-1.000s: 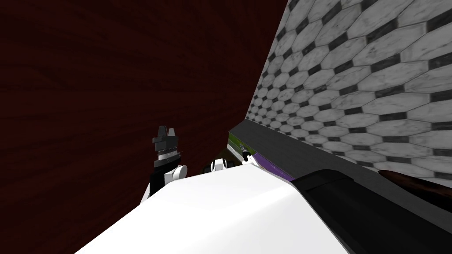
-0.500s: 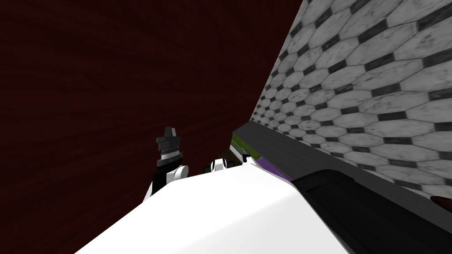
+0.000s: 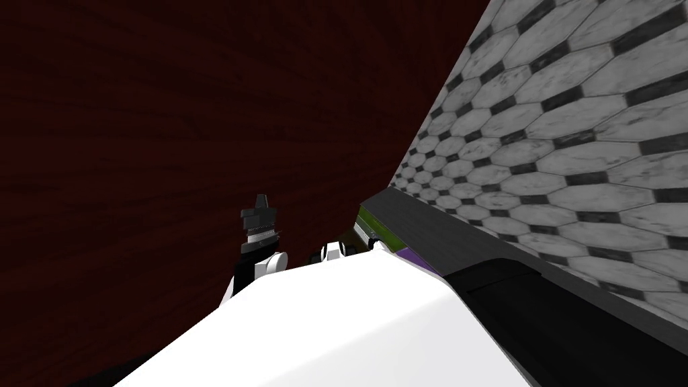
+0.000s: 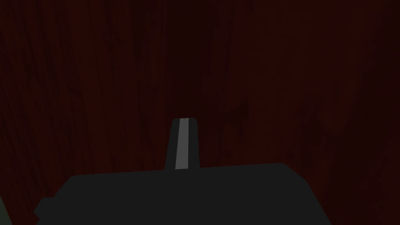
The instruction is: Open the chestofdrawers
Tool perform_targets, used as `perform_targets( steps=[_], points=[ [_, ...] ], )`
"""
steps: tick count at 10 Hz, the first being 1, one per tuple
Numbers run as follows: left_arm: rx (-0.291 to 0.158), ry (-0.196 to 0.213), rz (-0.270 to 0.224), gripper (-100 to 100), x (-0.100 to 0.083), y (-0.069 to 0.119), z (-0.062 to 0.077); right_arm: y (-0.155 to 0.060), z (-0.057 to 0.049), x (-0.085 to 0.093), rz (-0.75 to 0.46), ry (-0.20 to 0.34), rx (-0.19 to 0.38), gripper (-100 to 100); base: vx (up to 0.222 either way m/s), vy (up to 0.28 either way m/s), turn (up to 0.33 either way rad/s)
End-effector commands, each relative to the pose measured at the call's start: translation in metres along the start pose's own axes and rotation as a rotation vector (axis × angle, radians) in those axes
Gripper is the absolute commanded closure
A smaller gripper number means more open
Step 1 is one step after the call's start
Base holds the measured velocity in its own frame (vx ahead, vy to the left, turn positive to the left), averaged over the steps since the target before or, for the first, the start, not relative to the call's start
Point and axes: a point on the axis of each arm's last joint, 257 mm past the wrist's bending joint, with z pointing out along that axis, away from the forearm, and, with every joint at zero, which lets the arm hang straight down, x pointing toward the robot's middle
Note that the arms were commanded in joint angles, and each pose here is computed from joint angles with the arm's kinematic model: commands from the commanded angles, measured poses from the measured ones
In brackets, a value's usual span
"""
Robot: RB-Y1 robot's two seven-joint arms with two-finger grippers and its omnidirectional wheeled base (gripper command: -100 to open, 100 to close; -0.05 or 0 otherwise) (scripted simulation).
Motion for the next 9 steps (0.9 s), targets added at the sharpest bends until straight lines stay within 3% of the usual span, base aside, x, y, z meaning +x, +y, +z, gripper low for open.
perform_targets(
  steps=[1, 2, 6, 7, 8, 9],
  points=[
    [0.000, 0.002, -0.001, 0, 0.001, 0.000, 0.000, -0.034, 0.005, 0.019, -0.079, 0.027, 0.111, -100, 0.027, 0.022, 0.173],
    [-0.001, 0.005, -0.003, 0, 0.003, 0.000, 0.000, -0.038, 0.005, 0.020, -0.082, 0.031, 0.122, -100, 0.012, -0.001, 0.005],
    [0.000, 0.012, -0.009, 0, 0.007, 0.000, -0.001, -0.093, 0.003, 0.044, -0.221, 0.061, 0.298, -100, 0.026, 0.017, 0.198],
    [-0.001, 0.016, -0.011, 0, 0.009, 0.000, -0.001, -0.101, 0.002, 0.039, -0.268, 0.045, 0.335, -100, 0.030, 0.026, 0.280],
    [0.000, 0.017, -0.012, 0, 0.009, 0.000, -0.001, -0.114, -0.001, 0.047, -0.282, 0.062, 0.373, -100, 0.028, 0.023, 0.135],
    [-0.001, 0.020, -0.014, 0, 0.011, 0.000, -0.002, -0.118, -0.001, 0.051, -0.290, 0.071, 0.380, -100, 0.008, 0.007, -0.025]
  ],
)
